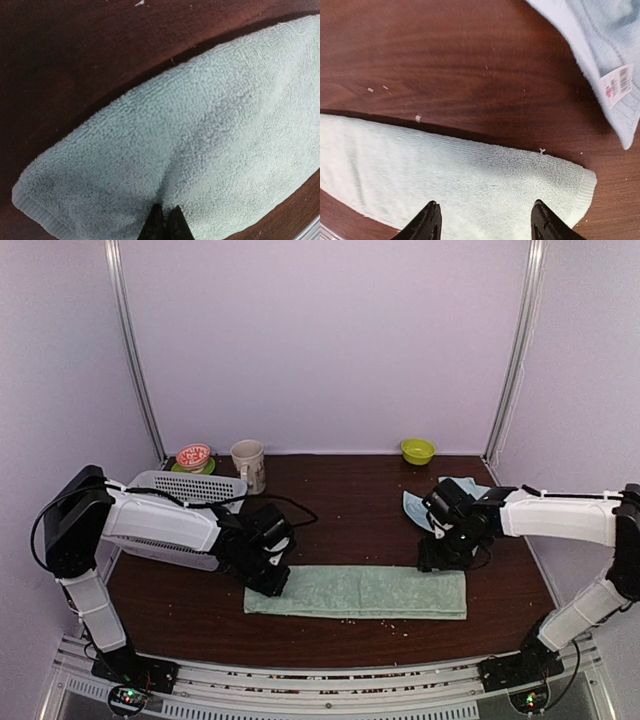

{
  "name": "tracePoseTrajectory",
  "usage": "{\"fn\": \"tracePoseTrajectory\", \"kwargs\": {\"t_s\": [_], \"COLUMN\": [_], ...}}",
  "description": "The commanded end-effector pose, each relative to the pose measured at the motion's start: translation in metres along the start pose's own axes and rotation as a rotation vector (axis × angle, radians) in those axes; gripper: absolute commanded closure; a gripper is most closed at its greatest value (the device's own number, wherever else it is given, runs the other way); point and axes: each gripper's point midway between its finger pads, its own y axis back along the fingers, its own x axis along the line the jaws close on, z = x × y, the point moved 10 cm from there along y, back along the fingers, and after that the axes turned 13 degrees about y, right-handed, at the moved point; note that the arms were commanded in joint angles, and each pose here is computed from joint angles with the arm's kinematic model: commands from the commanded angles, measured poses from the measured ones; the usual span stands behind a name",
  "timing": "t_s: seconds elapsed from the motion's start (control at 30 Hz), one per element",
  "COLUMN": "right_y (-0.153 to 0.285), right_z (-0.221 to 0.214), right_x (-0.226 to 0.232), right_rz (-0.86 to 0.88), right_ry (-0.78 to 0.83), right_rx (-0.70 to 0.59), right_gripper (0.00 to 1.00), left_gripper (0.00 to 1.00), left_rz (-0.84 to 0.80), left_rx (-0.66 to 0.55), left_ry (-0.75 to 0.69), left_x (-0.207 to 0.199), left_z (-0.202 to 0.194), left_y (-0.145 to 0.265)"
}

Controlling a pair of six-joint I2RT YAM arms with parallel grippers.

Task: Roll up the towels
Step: Pick up the towel from the center of the board.

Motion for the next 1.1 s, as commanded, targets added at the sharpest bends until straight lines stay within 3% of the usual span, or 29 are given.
{"fn": "tracePoseTrajectory", "kwargs": {"t_s": [0.0,0.13,0.27,0.57,0.7,0.9,1.07], "right_y": [0.036,0.037,0.023,-0.003,-0.009,-0.012,-0.020], "right_z": [-0.013,-0.040,-0.063,-0.080,-0.071,-0.052,-0.042], "right_x": [-0.012,-0.023,-0.031,-0.052,-0.058,-0.069,-0.070], "right_rz": [0.036,0.075,0.073,0.005,-0.028,-0.082,-0.109], "right_ry": [-0.180,-0.324,-0.386,-0.432,-0.367,-0.277,-0.220], "right_rx": [-0.148,-0.220,-0.198,-0.127,-0.066,0.017,0.069], "right_gripper": [0.38,0.37,0.37,0.38,0.47,0.69,0.78], "left_gripper": [0.99,1.00,0.98,0.54,0.51,0.51,0.51], "left_rz": [-0.003,0.006,0.010,-0.016,-0.032,-0.046,-0.045], "left_rx": [0.018,0.016,0.010,-0.047,-0.081,-0.114,-0.130], "left_ry": [0.052,0.069,0.062,0.009,-0.010,-0.020,-0.013], "left_x": [0.005,0.009,0.010,-0.001,-0.006,-0.012,-0.012], "left_z": [-0.015,-0.022,-0.023,-0.011,-0.005,0.002,0.003], "left_y": [-0.007,-0.005,0.000,0.036,0.052,0.063,0.063]}}
